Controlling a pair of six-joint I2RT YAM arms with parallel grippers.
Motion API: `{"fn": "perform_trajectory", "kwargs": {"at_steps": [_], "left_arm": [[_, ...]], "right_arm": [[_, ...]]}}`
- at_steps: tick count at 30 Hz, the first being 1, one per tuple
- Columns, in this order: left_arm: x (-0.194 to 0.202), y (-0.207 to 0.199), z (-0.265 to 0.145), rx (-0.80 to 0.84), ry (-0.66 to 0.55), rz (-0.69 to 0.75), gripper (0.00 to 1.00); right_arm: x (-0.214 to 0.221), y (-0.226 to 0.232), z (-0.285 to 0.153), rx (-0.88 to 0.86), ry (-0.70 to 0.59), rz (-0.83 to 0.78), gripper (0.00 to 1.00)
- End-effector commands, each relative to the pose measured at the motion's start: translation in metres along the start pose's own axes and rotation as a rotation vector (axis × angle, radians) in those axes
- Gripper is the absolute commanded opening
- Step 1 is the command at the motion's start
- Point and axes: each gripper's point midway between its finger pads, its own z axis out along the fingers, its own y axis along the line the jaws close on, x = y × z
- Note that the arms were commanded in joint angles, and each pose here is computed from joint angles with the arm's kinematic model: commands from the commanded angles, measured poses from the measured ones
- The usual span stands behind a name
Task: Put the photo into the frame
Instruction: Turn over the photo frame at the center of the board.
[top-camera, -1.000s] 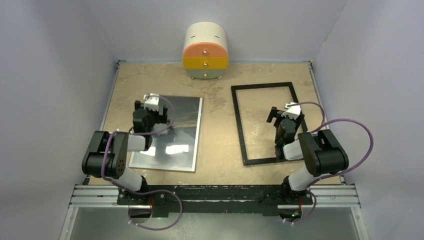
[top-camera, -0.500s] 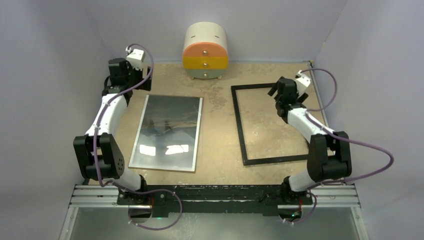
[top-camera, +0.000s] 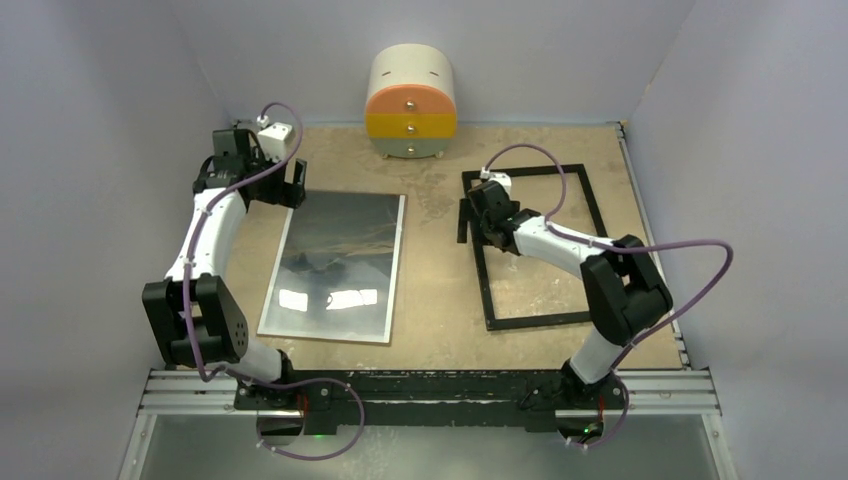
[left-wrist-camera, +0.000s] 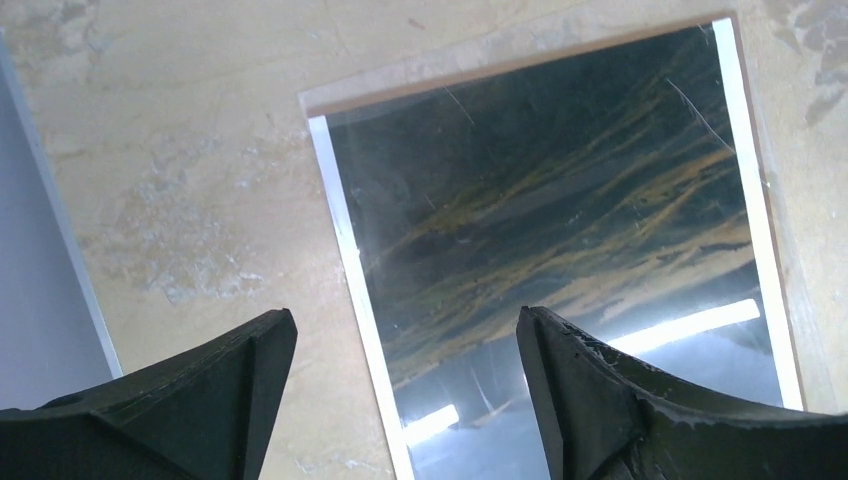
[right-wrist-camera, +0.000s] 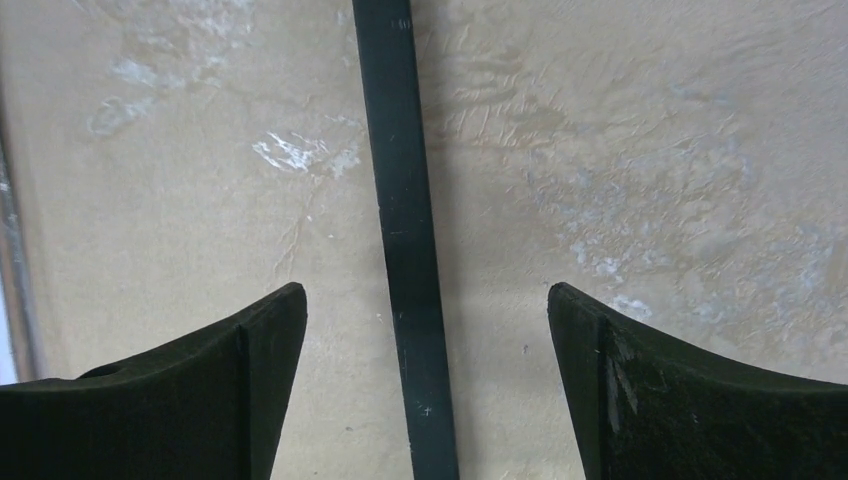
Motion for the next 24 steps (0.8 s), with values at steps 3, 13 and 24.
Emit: {"fn": "perform_trajectory", "kwargs": {"at_steps": [3,13,24], "left_arm": [[0.005,-0.016,-0.028,0.048,0.004,0.016,0.86],[0.019,-0.037,-0.047,0.139,0.071,0.014,0.86],[0.033,-0.042,-0.044,0.152,0.131,-0.033,0.87]], "right_arm": [[0.014,-0.008,0.009,0.084,0.066,-0.083,0.85],[0.040,-0.010,0.031,0.089,0.106,-0.100,0.60],[0.045,0.016,0.027,-0.019,0.112,-0.012,0.08]]}}
